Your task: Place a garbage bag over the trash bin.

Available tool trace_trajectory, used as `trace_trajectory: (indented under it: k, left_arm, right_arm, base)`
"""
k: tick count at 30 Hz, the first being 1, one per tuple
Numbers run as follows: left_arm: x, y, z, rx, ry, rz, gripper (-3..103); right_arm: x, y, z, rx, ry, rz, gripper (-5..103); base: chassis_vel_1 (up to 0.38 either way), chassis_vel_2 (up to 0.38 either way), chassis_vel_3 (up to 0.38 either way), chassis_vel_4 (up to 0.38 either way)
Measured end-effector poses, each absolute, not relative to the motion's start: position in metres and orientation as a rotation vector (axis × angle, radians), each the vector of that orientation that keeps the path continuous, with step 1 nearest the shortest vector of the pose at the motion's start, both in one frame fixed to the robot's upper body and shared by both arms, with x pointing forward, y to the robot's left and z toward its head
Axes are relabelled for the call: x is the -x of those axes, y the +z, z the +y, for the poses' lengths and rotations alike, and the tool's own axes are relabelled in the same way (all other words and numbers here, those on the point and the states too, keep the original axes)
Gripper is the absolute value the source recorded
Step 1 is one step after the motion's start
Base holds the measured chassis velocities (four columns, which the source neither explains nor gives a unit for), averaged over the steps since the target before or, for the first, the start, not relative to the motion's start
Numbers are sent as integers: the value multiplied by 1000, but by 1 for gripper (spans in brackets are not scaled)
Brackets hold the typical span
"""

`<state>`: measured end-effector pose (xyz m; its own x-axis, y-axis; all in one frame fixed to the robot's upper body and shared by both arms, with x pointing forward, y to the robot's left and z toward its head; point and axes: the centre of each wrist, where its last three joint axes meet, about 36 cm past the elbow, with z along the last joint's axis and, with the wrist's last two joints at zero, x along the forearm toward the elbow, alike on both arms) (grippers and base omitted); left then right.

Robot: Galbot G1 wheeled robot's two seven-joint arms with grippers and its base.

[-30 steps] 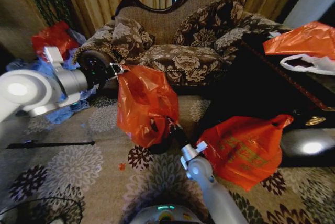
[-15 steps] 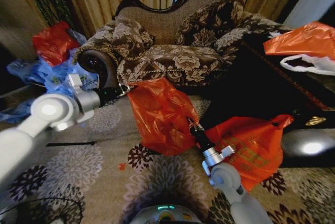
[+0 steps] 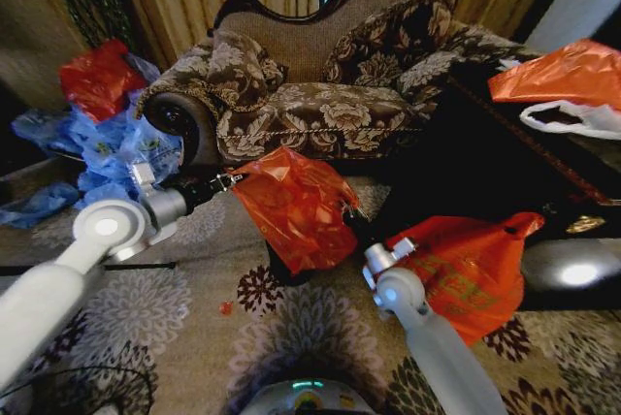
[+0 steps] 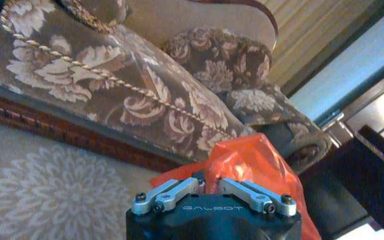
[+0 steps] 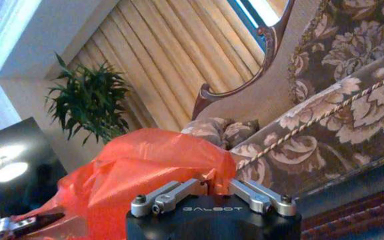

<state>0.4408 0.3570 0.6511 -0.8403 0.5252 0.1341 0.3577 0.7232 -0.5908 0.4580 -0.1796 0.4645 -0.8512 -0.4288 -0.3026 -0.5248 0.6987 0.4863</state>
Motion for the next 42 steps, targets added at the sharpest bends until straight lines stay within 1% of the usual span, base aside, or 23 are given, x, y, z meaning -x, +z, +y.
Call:
trace_trajectory:
  k: [5,8,13,14,16,19,23,26,34,38,42]
  left_arm:
    - [-449,643,360,726,877,-2643,0]
    - [-449,637,360,714,883,-2625,0]
    - [-432,625,356,645,861,-2540,0]
    - [-432,625,356,645,861,-2540,0]
    - [-415,609,351,572,842,-2470,0]
    - [-402,593,346,517,838,-2408,0]
    - [-379,578,344,440,890,-2328,0]
    - [-372,579,348,414,921,-2310,0]
    - [-343,609,363,403,1103,-2231,0]
    - [-339,624,362,381,1110,-2214,0]
    - [-354,626,357,285,1081,-2166,0]
  right_arm:
    - [-473,461,-180,752,882,2733,0]
    - [-471,454,-181,752,892,2745,0]
    - [-437,430,-184,784,928,2803,0]
    - [-437,430,-184,784,928,2803,0]
    - [-415,415,-183,813,953,2833,0]
    - [-403,406,-181,829,970,2859,0]
    - [-389,397,-173,857,981,2899,0]
    - [-386,398,-168,869,989,2911,0]
    - [-375,422,-158,927,1049,2933,0]
    - [-373,439,-161,963,1067,2980,0]
    - [-383,468,-164,977,1138,3105,0]
  base:
    - [0,0,0,0]
    - [0,0,0,0]
    - [0,0,0,0]
    - [0,0,0,0]
    - [0,0,0,0]
    - [0,0,0,0]
    - [0,0,0,0]
    - [0,0,0,0]
    - [0,0,0,0]
    - [0,0,0,0]
    - [0,0,0,0]
